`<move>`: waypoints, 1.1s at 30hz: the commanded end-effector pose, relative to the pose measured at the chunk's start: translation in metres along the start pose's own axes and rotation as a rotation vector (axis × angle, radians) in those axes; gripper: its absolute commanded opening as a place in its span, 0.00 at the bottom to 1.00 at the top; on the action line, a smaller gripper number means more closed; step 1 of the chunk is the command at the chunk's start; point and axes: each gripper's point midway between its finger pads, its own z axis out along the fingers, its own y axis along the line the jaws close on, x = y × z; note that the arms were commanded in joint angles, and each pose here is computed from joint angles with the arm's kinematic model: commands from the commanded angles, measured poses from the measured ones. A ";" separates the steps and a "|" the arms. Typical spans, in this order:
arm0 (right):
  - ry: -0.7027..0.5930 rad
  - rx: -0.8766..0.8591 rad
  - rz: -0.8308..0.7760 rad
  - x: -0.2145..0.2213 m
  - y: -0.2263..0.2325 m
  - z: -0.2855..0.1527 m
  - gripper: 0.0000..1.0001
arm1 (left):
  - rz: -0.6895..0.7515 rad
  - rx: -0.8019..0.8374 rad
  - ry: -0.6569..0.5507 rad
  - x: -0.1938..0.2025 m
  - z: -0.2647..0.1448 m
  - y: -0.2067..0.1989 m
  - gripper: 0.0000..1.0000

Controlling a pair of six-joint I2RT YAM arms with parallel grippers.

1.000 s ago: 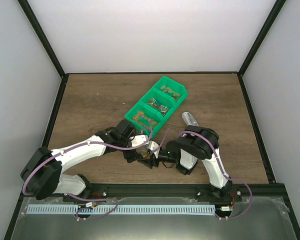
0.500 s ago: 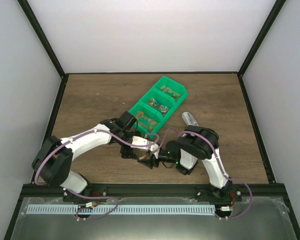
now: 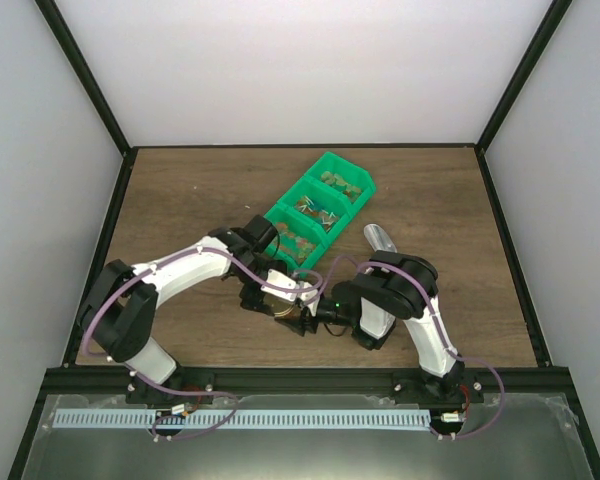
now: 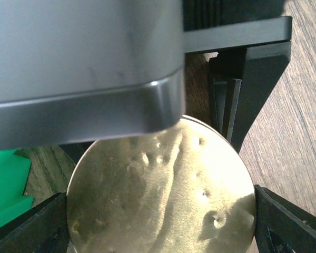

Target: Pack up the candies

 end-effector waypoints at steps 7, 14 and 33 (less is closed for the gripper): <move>0.115 -0.099 0.093 0.034 0.023 -0.006 0.33 | 0.214 0.012 0.047 0.009 0.002 0.006 0.89; 0.116 -0.040 0.105 0.035 0.009 -0.007 0.35 | -0.080 -0.103 -0.027 0.015 -0.030 0.043 1.00; 0.153 -0.032 0.034 0.033 -0.005 -0.024 0.90 | -0.508 -0.498 -0.095 0.061 -0.115 0.079 1.00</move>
